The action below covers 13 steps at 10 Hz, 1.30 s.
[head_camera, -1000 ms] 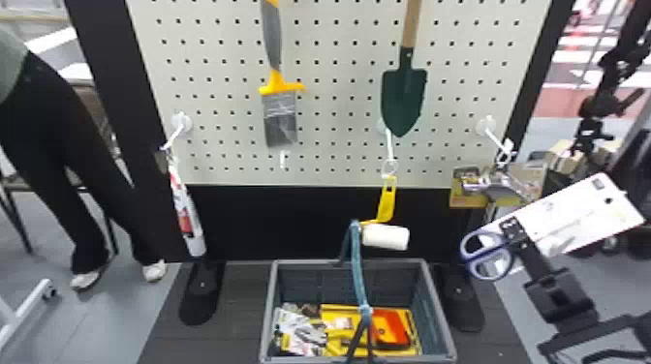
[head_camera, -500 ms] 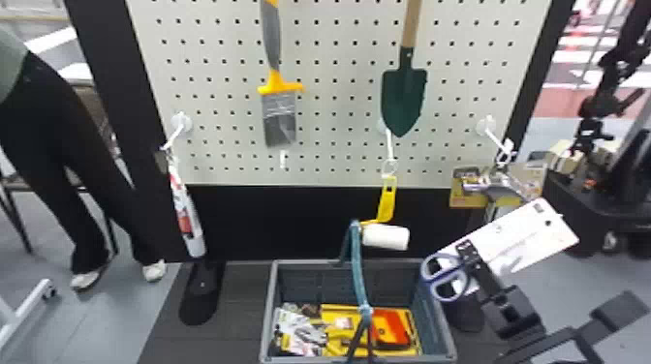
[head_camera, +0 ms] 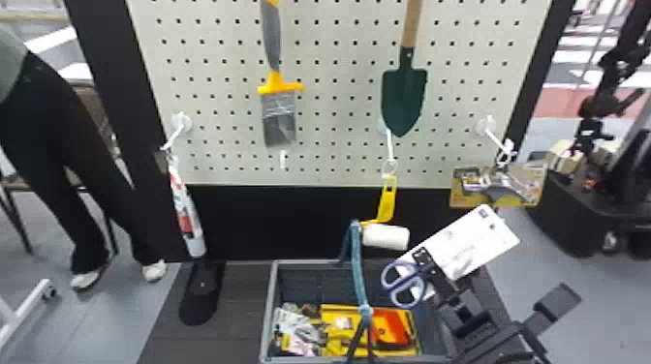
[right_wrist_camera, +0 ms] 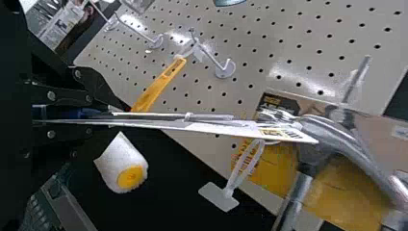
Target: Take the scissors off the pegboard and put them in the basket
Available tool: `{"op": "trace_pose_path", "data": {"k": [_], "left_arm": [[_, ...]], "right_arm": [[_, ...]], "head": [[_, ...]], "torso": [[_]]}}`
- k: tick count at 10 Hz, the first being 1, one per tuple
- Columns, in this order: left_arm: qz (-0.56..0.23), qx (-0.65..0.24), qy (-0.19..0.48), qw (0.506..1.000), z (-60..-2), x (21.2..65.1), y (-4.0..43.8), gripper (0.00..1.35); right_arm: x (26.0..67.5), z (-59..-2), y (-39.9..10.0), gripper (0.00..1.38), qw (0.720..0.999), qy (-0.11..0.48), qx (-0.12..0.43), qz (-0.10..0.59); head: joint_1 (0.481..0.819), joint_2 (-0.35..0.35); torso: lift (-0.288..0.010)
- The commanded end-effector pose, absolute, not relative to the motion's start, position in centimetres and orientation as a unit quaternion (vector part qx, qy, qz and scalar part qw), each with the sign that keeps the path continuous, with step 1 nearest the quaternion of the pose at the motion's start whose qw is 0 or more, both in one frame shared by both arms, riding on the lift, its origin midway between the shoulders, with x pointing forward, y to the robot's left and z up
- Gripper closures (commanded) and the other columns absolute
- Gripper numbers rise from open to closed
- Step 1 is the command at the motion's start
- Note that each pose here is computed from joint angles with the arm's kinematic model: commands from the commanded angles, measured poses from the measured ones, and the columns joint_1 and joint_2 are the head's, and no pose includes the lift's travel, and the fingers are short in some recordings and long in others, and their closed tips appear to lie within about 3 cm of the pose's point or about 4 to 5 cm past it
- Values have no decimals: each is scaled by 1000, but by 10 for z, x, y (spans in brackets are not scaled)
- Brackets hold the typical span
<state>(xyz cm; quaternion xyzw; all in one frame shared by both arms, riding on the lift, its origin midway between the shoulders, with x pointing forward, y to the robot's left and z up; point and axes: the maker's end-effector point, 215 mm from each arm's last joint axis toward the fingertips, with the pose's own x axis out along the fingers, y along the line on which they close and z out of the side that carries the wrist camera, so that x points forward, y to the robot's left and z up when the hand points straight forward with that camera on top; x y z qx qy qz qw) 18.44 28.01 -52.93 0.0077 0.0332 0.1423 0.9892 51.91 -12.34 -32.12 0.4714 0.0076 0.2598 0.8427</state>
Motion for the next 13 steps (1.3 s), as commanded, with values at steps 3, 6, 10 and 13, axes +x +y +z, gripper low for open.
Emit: {"op": "trace_pose_path", "data": {"k": [3, 6, 10, 13], "left_arm": [[142, 7, 33, 989, -529, 185, 280, 102], [141, 8, 33, 989, -530, 185, 280, 102], [141, 8, 32, 989, -530, 185, 281, 102], [140, 8, 32, 990, -530, 185, 280, 102]], "right_arm": [[519, -334, -84, 1171, 828, 41, 476, 295], [514, -342, -61, 1171, 819, 67, 471, 321], [515, -333, -54, 848, 833, 70, 427, 345], [518, -327, -56, 114, 835, 63, 423, 346]], "head": [[549, 0], [549, 0], [549, 0], [549, 0]], "torso": [[-100], [-100], [-100], [-100]]}}
